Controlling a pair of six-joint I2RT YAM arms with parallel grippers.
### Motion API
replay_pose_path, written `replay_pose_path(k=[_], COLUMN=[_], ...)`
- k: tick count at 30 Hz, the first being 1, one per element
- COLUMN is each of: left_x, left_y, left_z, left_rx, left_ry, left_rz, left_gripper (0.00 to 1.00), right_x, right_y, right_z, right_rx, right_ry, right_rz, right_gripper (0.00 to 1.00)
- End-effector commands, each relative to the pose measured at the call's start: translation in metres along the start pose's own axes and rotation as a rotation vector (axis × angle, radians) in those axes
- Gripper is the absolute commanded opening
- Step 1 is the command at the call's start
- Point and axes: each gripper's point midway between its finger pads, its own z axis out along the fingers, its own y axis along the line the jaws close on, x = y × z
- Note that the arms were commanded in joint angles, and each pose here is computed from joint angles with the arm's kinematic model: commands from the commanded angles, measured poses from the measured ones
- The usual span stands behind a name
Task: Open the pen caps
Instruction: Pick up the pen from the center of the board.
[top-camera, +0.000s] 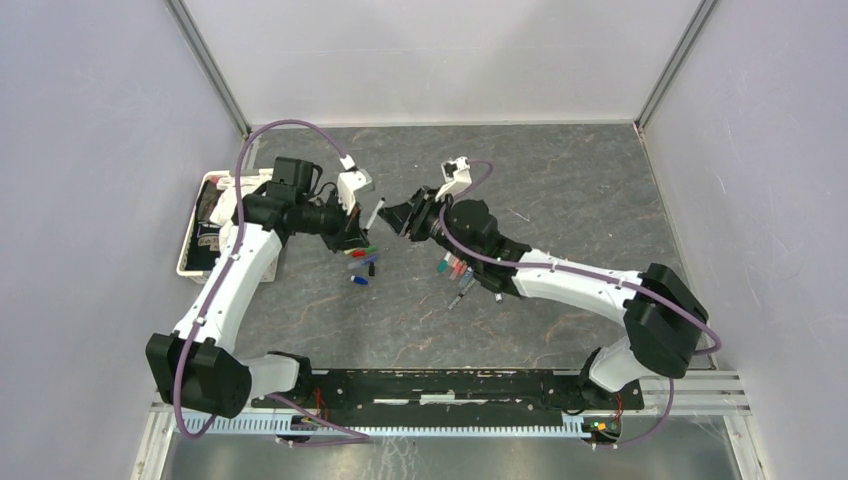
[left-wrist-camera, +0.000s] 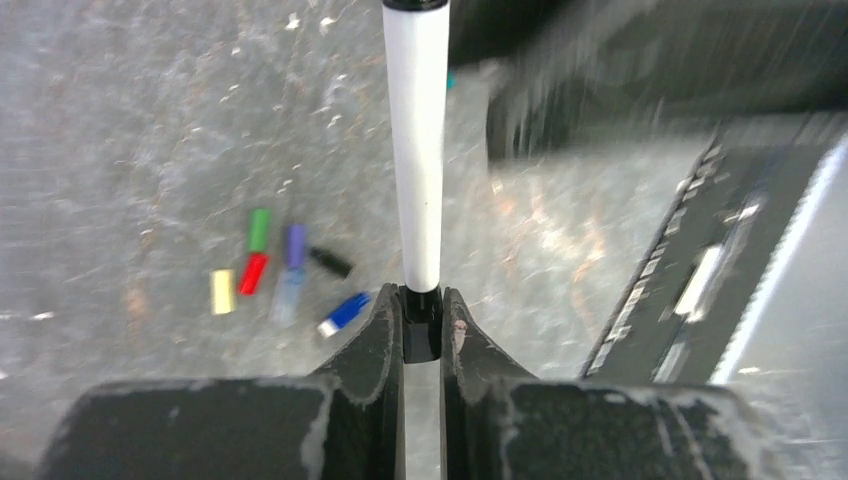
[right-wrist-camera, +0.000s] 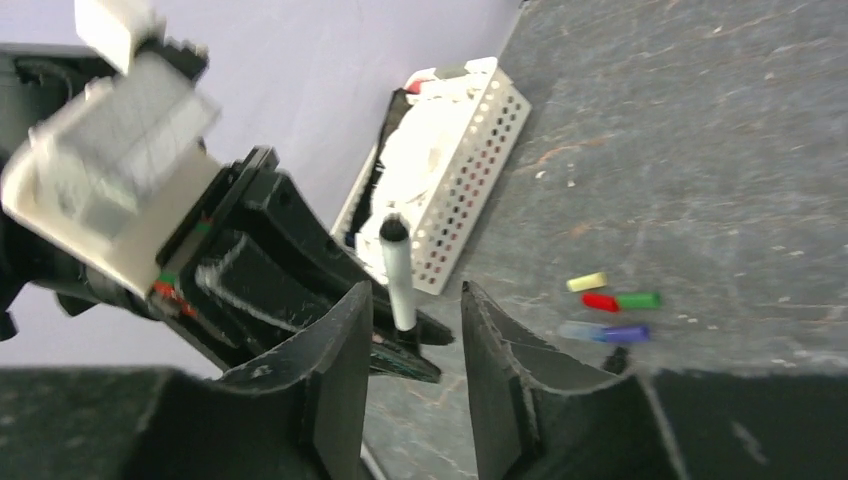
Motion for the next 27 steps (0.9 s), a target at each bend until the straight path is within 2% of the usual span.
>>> replay_pose_path(k=[1,5,9,11,18,27], left_x=[0.041,0.071,0.078,0.076,0.076,0.075], left_y=[0.022,0.025,0.018,0.011,-0.001,0.003], left_z=[-0.014,-0.023,-0.026,-0.025,-0.012,-0.007], left_rx=[-0.1,-0.102,-0.069,-0.041,-0.002,-0.02], left_ry=[0.175,0.295,0.338,0.343,0.412,0.481], left_rz=[0.307,0.493,0.652,0.712,0.862,0.925], left_gripper=[0.02,0.02,0.02,0.02,0.02,0.02], right_x=[-0.033,-0.019,0.023,0.041,0.08,0.11], right_y=[0.005,-0.018,-0.018,-0.015,0.0,-0.002], right_z=[-0.008,-0.009,-0.007,-0.01,-0.02,-0.033], right_rx=[-0.023,-0.073,-0.17,-0.217,-0.314,-0.341], right_ry=[0.09,0.296,0.557,0.644,0.796,0.905], right_rz=[-0.068,-0.064,-0.048,-0.014,0.051,0.101], right_gripper=[0.46,0.48,0.5,0.51,0.52,0.49])
